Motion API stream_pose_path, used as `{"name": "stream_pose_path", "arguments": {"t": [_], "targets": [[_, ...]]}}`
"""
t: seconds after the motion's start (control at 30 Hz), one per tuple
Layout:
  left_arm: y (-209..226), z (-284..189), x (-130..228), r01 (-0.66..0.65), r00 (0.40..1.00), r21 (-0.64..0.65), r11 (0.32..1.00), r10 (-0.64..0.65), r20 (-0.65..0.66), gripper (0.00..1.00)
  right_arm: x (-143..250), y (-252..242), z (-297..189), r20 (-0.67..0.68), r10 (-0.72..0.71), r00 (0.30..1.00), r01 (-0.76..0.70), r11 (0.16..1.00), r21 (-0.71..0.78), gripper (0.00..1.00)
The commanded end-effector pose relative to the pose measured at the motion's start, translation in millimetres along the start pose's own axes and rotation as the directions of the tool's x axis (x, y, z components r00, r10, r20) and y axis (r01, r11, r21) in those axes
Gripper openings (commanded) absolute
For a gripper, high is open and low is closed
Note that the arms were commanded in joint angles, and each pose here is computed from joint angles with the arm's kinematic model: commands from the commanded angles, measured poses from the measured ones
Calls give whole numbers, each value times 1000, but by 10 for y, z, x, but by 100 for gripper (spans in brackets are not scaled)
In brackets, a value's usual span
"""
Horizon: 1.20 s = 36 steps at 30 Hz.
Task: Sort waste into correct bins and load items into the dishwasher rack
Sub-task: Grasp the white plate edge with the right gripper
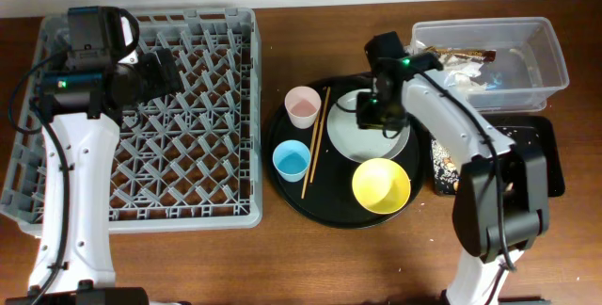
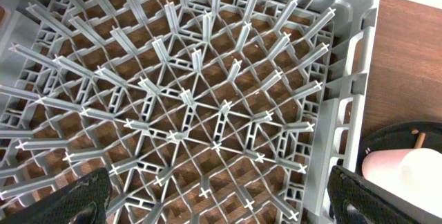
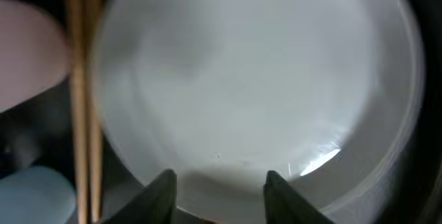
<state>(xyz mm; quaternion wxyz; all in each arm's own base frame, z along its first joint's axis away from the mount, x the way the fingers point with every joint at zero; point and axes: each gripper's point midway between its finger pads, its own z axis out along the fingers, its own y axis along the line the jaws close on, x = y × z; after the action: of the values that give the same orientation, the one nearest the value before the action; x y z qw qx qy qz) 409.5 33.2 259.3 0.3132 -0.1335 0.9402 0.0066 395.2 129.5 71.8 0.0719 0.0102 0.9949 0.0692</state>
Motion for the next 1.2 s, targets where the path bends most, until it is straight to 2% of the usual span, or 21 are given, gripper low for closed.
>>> {"name": "stream_pose_path", "arguments": {"t": [0.0, 0.1, 0.27, 0.5, 0.57, 0.73, 0.77, 0.8, 0.83, 1.03, 1.17], "targets": [[19, -37, -47, 16, 1000, -6, 1000, -16, 16, 100, 57, 339, 47, 10, -208, 978, 209, 977, -36, 48], [19, -37, -47, 16, 1000, -6, 1000, -16, 16, 99, 136, 424, 176, -12, -340, 940, 341, 940, 34, 49], [19, -37, -47, 16, 1000, -6, 1000, -16, 16, 100, 211, 416, 343, -62, -377, 924, 380, 924, 36, 49], [24, -37, -39, 16, 1000, -8, 1000, -16, 13, 100, 378, 395, 535, -139, -503, 853, 508, 862, -4, 47], [21, -37, -40, 16, 1000, -7, 1000, -16, 14, 99, 458, 389, 578, -157, -538, 828, 542, 840, -15, 42], [21, -37, -40, 16, 1000, -7, 1000, -16, 14, 99, 557, 317, 696, -176, -535, 826, 542, 840, -9, 29], [21, -37, -39, 16, 1000, -7, 1000, -16, 13, 100, 555, 312, 698, -176, -535, 826, 543, 840, -6, 22], [21, -37, -40, 16, 1000, -7, 1000, -16, 14, 100, 551, 314, 698, -174, -536, 826, 543, 840, -5, 10], [21, -37, -39, 16, 1000, -7, 1000, -16, 13, 100, 552, 314, 699, -175, -535, 826, 543, 840, -5, 5], [21, -37, -40, 16, 1000, -7, 1000, -16, 14, 99, 324, 448, 421, -115, -539, 834, 542, 840, -7, 4], [21, -37, -39, 16, 1000, -7, 1000, -16, 13, 100, 76, 648, -208, -55, -544, 837, 544, 839, -18, 4]]}}
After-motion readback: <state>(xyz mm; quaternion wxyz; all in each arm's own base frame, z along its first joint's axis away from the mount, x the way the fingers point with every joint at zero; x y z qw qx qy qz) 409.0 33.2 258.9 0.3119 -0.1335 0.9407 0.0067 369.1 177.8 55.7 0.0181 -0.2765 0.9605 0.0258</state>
